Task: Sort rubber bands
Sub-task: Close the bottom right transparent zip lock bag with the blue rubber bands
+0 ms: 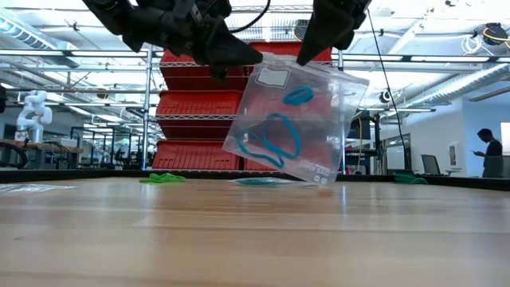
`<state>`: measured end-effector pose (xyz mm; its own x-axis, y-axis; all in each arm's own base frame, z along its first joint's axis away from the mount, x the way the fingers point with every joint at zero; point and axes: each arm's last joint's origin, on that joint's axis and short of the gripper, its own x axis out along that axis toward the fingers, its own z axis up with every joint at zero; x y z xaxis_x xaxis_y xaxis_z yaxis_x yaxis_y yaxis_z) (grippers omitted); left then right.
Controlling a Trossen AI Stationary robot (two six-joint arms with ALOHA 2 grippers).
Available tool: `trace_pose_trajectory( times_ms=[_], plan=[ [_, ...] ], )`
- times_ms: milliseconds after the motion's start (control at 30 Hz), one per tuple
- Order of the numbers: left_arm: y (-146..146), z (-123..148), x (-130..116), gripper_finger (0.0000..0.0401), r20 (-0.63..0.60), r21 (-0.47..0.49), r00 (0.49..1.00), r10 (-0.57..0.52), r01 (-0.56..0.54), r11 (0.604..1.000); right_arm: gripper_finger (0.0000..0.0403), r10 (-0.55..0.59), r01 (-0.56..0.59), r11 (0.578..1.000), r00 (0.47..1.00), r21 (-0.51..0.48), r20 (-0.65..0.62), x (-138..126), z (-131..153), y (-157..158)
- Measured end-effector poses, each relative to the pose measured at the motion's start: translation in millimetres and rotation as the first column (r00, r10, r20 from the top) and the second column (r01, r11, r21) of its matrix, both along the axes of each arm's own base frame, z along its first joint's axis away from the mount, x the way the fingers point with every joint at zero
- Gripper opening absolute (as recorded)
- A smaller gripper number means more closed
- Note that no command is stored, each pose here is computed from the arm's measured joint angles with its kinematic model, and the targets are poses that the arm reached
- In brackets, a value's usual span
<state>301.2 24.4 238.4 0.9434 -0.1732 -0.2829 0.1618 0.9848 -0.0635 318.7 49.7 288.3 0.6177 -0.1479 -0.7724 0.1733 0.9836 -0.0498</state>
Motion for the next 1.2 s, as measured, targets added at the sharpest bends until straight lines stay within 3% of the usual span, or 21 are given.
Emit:
trace_pose_trajectory(
  times_ms=[167,433,667,900,1200],
  plan=[
    [-6.4,-1.0,0.3,0.0002,-0.004,0.048,1.0,-0.008,0.008,0.999,0.0017,-0.015,0.015,1.0,1.0,0.024,0.009,-0.6,4.1,4.8],
    [-10.6,-1.5,0.6,0.0001,-0.004,0.084,1.0,-0.018,0.018,0.996,0.0113,-0.042,0.032,0.997,0.99,0.07,0.134,6.9,30.0,5.1],
    [-10.6,-1.6,0.6,0.0001,-0.005,0.084,1.0,-0.017,0.018,0.996,0.0147,-0.047,0.043,0.998,0.993,0.04,0.112,20.9,16.7,-6.8],
    [-10.5,-1.7,0.5,0.0,-0.005,0.085,1.0,-0.017,0.017,0.996,0.0125,-0.031,0.03,0.999,0.997,0.018,0.076,34.5,0.0,-15.2],
    [-7.0,-2.9,0.1,0.0,-0.018,0.092,1.0,0.011,-0.009,0.996,0.001,-0.015,0.015,1.0,0.997,-0.002,0.07,35.3,-1.0,-16.4]
  ],
)
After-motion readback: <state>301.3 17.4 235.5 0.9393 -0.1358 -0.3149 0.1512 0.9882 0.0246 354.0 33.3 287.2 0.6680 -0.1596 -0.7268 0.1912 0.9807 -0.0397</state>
